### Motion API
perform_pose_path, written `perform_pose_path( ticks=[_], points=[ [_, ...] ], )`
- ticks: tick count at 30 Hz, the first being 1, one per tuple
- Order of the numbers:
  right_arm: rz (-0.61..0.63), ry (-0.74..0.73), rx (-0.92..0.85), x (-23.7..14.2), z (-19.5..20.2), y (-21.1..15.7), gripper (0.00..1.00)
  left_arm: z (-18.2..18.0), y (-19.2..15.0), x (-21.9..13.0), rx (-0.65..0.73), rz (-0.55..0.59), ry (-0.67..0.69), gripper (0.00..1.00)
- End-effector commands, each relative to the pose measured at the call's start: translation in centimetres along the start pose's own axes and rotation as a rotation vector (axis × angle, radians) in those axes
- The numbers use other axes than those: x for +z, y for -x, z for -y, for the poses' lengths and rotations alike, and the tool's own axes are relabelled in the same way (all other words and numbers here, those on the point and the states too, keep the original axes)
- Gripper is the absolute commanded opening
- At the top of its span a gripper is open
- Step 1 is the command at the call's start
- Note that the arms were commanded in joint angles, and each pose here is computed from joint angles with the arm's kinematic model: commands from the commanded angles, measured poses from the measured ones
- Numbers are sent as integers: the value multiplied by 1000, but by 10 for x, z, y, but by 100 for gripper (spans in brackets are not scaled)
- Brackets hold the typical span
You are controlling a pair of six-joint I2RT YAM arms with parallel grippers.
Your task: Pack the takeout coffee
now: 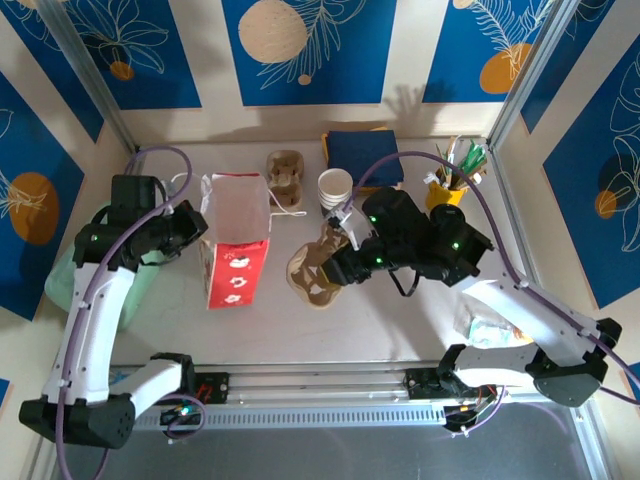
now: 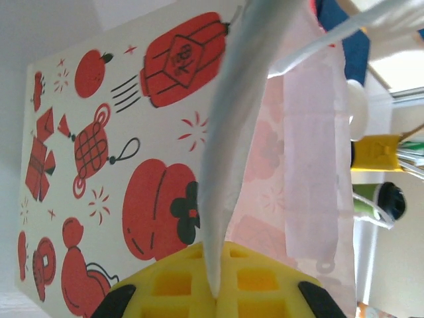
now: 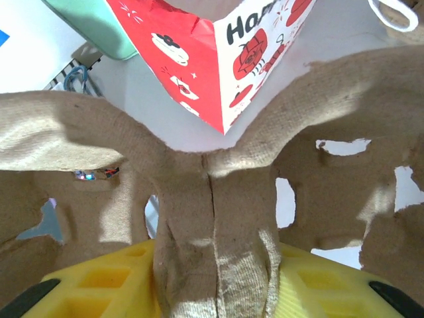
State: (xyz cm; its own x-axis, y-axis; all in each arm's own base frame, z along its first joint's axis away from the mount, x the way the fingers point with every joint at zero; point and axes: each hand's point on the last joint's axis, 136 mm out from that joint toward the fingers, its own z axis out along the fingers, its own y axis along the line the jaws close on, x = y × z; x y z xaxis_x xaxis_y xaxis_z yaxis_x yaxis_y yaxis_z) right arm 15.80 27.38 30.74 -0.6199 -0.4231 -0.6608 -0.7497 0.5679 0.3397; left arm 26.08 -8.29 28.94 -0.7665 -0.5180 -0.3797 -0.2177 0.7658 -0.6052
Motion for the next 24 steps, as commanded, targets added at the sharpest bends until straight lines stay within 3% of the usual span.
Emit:
perform_pose_path(
  ticks=[1, 12, 24],
  points=[
    [17, 5, 24, -25, -8, -2, 42, 17, -18, -3, -24, -46, -95, 0],
    [39, 8, -5, -77, -23, 7, 41, 53, -65, 7, 1, -151, -254, 0],
    [51, -33, 13, -91, -18, 2, 42, 81, -107, 31, 61, -288, -382, 0]
  ],
)
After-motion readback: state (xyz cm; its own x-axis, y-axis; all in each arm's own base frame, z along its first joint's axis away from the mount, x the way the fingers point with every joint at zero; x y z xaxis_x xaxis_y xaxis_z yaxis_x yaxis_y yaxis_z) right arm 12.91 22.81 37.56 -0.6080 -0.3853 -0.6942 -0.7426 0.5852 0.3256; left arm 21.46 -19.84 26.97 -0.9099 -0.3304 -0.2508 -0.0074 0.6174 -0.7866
